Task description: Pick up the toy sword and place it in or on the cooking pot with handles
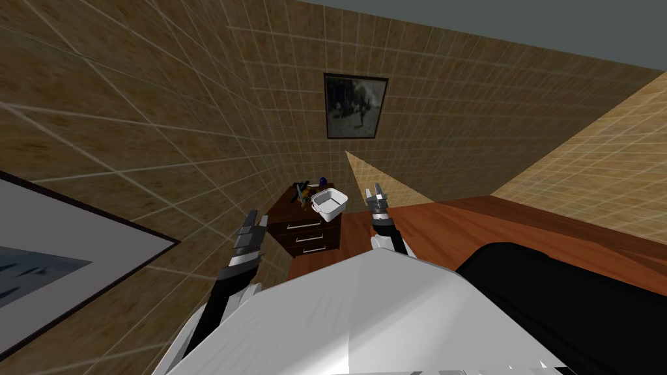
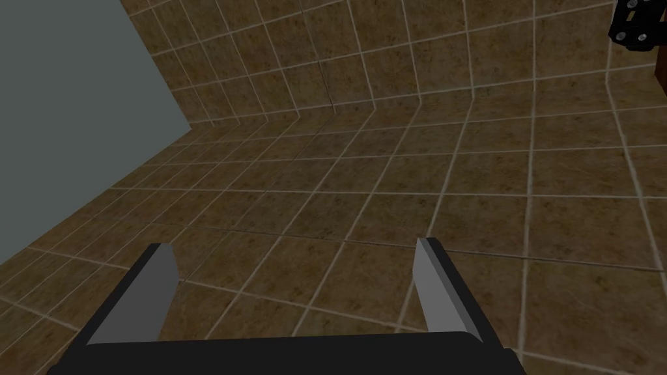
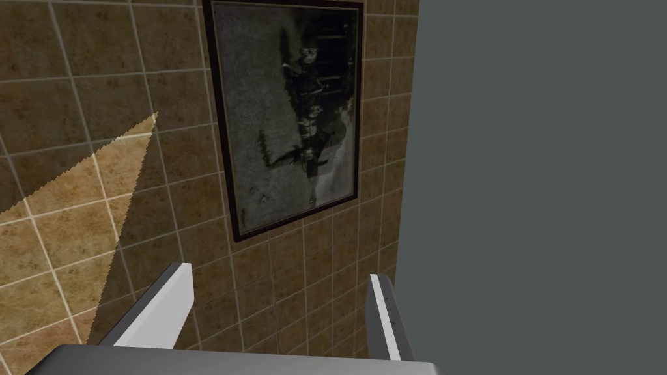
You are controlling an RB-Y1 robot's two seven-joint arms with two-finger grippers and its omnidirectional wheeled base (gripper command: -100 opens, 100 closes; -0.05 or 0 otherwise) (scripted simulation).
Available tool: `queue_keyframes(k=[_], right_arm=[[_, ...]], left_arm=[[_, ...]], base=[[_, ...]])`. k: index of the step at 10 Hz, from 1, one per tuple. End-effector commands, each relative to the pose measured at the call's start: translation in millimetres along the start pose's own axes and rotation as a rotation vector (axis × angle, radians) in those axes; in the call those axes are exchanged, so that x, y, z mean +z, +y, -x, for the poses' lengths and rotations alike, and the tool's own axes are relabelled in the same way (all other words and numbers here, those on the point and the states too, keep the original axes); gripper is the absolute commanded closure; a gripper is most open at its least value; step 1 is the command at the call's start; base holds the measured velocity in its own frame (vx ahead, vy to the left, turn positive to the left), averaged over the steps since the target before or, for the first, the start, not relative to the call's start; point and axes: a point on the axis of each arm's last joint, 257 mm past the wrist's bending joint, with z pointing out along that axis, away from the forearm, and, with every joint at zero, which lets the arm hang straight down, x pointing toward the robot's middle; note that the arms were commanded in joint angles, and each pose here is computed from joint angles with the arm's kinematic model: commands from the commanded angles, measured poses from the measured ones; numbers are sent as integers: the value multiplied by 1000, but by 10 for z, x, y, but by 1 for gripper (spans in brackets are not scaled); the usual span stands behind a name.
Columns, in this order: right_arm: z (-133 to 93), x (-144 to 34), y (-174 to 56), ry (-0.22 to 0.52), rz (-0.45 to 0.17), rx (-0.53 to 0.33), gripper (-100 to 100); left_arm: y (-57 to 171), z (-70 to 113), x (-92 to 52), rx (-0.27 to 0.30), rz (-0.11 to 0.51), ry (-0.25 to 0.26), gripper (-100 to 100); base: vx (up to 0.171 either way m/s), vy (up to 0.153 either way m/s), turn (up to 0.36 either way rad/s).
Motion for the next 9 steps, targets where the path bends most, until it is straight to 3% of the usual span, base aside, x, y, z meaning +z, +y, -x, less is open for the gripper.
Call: queue_keyframes(k=[1,9], right_arm=[[0,0,0,0,0,0,0],[0,0,0,0,0,0,0]], left_arm=[[96,-110,-31,15,11,59,-100],[577,-375,-192,111,67,294,-100]], base=[[-56,-37,64],[-34,-47,41]])
